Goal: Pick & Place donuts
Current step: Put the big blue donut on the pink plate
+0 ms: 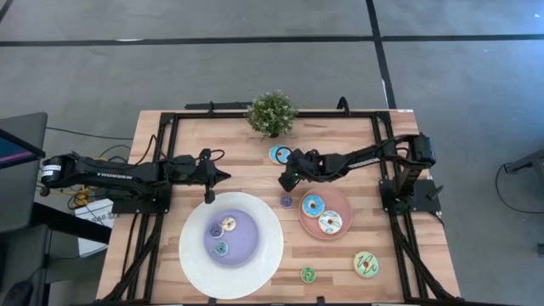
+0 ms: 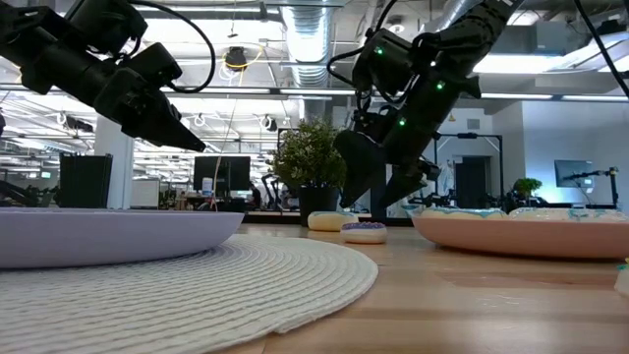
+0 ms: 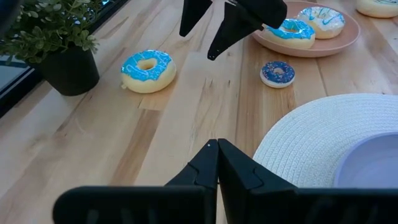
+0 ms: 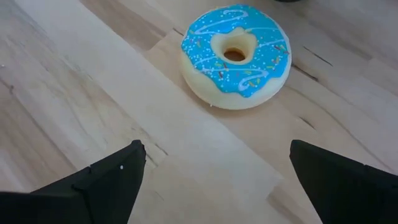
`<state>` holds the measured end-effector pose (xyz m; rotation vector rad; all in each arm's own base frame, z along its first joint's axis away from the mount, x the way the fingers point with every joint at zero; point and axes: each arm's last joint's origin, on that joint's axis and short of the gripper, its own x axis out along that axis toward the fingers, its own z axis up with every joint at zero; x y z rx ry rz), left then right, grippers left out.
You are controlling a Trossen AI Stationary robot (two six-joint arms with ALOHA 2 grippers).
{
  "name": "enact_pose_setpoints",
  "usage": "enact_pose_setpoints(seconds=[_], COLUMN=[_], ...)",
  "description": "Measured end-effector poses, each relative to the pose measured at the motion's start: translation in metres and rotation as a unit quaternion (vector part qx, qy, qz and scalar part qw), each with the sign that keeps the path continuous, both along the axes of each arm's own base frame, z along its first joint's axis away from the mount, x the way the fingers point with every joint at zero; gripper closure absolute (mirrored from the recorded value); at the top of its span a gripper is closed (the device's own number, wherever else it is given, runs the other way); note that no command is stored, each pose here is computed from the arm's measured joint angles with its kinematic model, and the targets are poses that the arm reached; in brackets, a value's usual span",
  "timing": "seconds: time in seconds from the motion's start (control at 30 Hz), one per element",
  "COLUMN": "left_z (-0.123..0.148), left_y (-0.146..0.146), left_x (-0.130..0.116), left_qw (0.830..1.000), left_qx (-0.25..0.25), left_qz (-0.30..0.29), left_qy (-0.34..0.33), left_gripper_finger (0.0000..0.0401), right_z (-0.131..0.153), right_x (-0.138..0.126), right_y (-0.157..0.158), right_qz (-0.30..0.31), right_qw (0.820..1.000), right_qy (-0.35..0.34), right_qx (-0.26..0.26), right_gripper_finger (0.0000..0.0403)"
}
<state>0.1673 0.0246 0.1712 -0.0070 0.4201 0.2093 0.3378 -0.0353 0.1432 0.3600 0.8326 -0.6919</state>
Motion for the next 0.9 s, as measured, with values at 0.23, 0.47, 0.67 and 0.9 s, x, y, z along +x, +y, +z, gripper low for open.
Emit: enact_pose_setpoints(seconds=[0.23, 0.47, 0.67, 0.9], left_z=[0.000, 0.000, 0.000, 0.000], left_y=[0.000, 0.000, 0.000, 0.000], left_x=[0.000, 0.000, 0.000, 0.000], left_qw=[1.000, 1.000, 1.000, 1.000], left_qx=[0.000, -0.001, -0.002, -0.002], left_qz=[0.000, 0.000, -0.004, -0.004], left_qy=[0.000, 0.001, 0.001, 0.001], left_gripper_finger=[0.0401, 0.0401, 0.0401, 0.0401], right_z=[-0.001, -0.038, -0.056, -0.049], right_x=[0.000, 0.007, 0.017, 0.019], right_y=[-0.001, -0.004, -0.008, -0.019], right_qz=[-0.001, -0.028, -0.057, -0.078], right_qw=[1.000, 0.999, 0.998, 0.995], right_qy=[0.000, 0.021, -0.003, -0.034], right_qx=[0.000, 0.007, -0.034, -0.051], right_gripper_finger=[0.0018, 0.0019, 0.0019, 0.0019])
